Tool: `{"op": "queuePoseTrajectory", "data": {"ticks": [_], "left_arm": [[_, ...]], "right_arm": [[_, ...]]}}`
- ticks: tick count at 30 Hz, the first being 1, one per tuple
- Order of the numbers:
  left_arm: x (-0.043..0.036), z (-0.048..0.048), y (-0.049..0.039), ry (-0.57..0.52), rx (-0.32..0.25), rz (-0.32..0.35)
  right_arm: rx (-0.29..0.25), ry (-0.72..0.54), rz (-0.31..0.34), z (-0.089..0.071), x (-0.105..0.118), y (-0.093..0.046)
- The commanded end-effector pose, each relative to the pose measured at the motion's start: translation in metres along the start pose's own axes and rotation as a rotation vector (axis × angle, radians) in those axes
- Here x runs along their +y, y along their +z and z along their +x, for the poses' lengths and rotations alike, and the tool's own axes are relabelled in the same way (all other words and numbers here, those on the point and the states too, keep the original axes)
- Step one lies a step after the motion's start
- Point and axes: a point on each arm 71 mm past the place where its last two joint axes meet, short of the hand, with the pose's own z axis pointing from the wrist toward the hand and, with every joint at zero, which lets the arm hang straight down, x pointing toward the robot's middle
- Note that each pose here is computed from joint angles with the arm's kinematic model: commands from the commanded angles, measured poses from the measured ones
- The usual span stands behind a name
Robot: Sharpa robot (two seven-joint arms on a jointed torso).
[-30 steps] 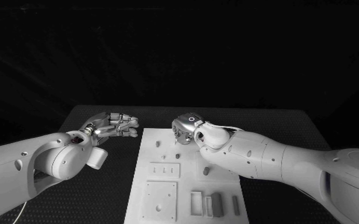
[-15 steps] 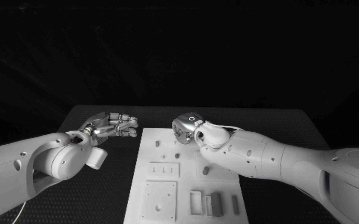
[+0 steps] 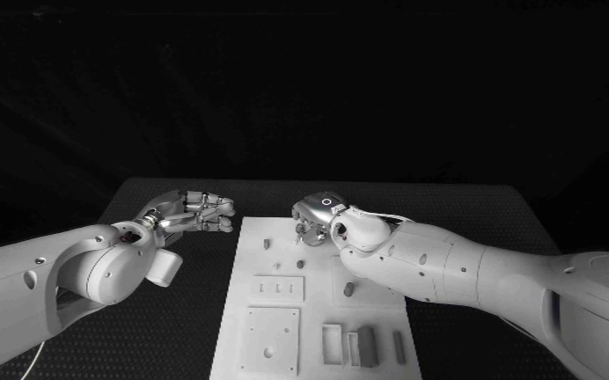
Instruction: Assemble the parts on the task board
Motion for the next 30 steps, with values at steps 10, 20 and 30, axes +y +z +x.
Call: {"op": "queuePoseTrajectory", "data": {"ticks": [10, 20, 30], "left_arm": [[-0.0008, 0.0004, -0.0003, -0.006, 0.013, 0.007], [-0.0043, 0.0028, -0.0047, -0.014, 0.059, 0.060], [-0.0050, 0.0007, -0.0046, 0.001, 0.057, 0.073]], "right_arm": [[-0.025, 0.040, -0.002, -0.003, -0.006, -0.011], [-0.074, 0.138, 0.027, -0.043, -0.038, -0.037], [0.015, 0.177, 0.093, -0.053, -0.082, -0.059]]}}
